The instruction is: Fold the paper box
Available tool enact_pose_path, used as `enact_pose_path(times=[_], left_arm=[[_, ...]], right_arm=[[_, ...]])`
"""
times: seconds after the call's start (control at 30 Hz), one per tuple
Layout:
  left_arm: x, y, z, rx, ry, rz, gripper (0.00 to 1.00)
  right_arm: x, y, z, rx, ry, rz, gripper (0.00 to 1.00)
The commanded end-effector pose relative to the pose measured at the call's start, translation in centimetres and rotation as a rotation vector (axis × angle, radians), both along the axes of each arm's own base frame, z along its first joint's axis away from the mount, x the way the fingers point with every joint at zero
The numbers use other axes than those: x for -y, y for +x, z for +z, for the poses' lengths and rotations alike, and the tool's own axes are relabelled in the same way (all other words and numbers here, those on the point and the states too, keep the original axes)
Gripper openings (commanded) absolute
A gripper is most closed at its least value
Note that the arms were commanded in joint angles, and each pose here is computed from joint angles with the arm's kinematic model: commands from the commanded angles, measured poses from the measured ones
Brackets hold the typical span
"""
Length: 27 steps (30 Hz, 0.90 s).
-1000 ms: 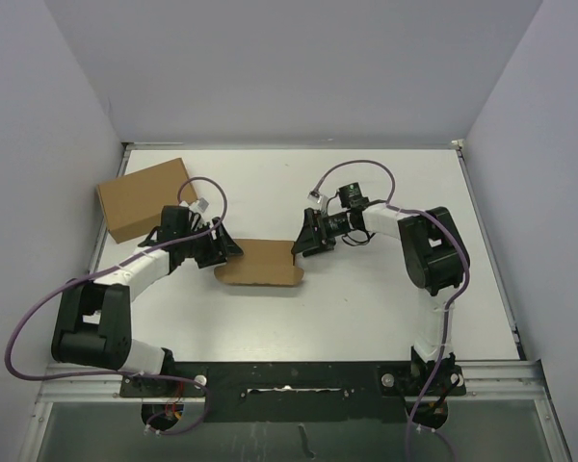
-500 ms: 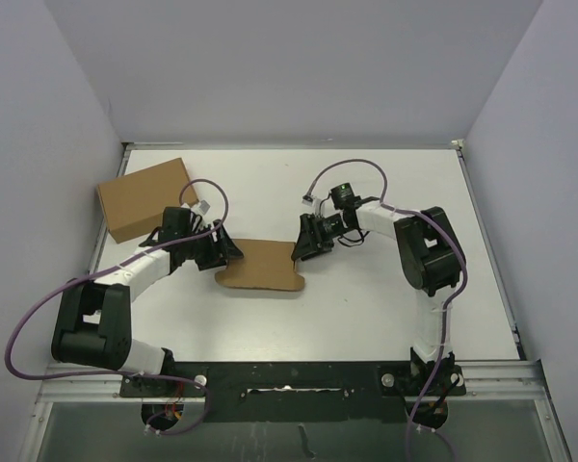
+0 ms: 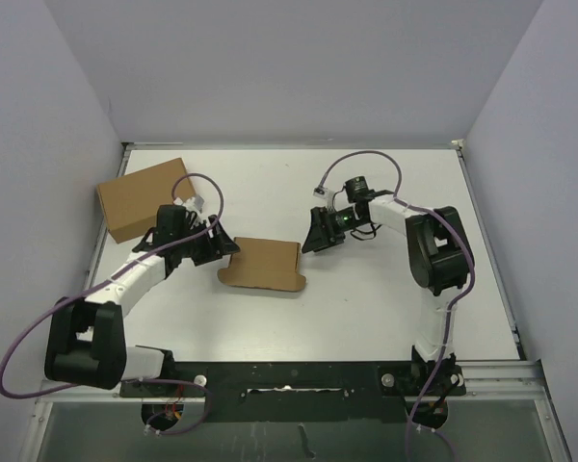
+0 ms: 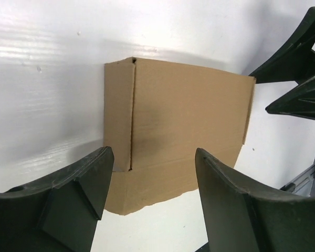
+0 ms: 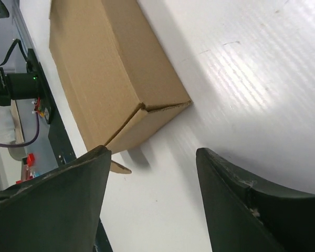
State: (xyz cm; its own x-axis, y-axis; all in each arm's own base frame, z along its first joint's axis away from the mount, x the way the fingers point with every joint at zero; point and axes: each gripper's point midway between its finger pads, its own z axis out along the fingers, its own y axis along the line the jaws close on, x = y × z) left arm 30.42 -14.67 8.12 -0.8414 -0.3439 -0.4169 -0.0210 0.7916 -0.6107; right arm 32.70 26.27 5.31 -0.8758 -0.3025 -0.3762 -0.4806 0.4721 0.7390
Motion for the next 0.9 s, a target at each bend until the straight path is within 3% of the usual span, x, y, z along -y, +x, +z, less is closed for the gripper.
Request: enact_pose_path(times=[0.0,0.23,0.37,0.53,0.87], left_arm=[[-0.8,1.2,4.0,0.171,0.004,0.040,0.63],[-1.6,1.1,6.0,0.354,-0.028,0.072,0.66],[-1.9,0.6,6.8,0.472,-0.040,0.075,0.91],[-1.6,-0.1,7.2,0.520,-0.076,0.069,0.95],[-1.4,-0.2,5.7,0.462,-0.097,0.073,0.92]], right_arm=[[0.4,1.6,7.4,0.256,0.127,0.072,0.67],[-0.9,0.9,10.7,0.613,0.110,0.255,0.65],[-2.3,1.3,10.0,0.721,0.003,0.379,0.76],[-3.4,3.2,8.4,0.655,-0.045,0.439,0.78],[-4.8,2.3,4.0,0.392,0.012,0.438,0.76]])
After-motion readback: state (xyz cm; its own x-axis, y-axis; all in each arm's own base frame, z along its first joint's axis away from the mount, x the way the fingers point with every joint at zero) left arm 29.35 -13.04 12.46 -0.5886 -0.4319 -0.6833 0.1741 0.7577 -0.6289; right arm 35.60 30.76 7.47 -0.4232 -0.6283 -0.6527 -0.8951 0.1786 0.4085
